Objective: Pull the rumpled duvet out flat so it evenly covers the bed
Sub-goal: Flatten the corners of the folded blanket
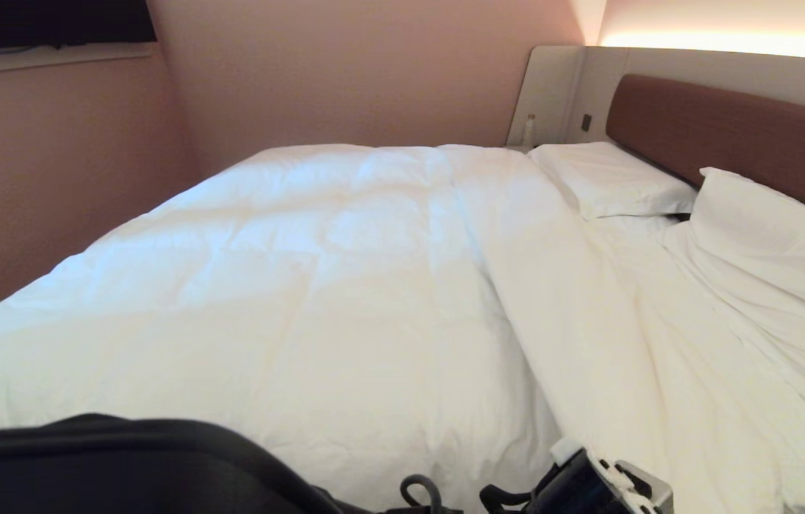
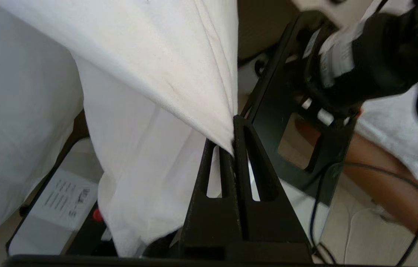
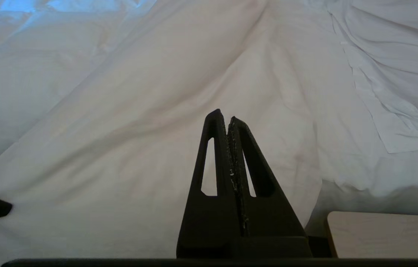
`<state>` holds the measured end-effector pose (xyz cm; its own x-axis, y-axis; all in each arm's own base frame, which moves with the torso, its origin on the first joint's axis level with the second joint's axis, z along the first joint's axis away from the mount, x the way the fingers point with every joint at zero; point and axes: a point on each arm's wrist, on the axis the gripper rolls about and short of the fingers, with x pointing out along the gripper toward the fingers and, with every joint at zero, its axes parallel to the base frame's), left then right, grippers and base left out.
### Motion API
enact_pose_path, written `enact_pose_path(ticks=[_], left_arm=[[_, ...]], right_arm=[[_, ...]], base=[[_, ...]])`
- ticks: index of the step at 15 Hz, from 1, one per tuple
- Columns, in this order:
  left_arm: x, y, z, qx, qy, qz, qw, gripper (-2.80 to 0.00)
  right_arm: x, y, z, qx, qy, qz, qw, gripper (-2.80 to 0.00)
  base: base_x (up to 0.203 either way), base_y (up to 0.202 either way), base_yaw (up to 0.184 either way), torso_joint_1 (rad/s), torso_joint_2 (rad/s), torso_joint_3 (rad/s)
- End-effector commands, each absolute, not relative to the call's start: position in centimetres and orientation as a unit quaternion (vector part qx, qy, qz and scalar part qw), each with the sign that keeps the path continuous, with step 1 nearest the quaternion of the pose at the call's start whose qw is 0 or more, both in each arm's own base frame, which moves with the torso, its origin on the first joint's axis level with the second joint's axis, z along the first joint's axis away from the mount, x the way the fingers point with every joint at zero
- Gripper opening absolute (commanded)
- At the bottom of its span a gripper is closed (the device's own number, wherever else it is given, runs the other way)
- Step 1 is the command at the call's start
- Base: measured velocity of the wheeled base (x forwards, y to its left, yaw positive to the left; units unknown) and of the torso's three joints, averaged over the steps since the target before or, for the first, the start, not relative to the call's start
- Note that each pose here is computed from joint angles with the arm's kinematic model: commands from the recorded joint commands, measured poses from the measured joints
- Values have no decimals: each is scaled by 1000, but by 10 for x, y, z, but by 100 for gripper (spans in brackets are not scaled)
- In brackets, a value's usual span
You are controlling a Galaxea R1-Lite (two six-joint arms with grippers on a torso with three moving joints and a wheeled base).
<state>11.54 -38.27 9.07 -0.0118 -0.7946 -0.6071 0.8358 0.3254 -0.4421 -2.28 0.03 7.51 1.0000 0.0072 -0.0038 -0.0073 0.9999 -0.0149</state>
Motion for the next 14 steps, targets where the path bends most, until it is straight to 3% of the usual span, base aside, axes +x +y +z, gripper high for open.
enact_pose_path(ticks=[1,4,5,12,14], left_arm=[[119,-380,95,18,406,-578,708,-280],[119,-373,90,24,417,-570,707,-280],[118,-372,86,27,421,-567,707,0],[111,-347,73,56,443,-541,713,0],[109,-331,77,62,435,-518,734,0]], right_arm=[[-23,0,75,-8,2,4,1000,-280],[-23,0,75,-8,2,4,1000,-280],[-23,0,75,-8,1,4,1000,-280],[-23,0,75,-8,1,4,1000,-280],[-23,0,75,-9,2,3,1000,-280]], base=[[0,0,0,0,0,0],[0,0,0,0,0,0],[0,0,0,0,0,0],[0,0,0,0,0,0],[0,0,0,0,0,0]])
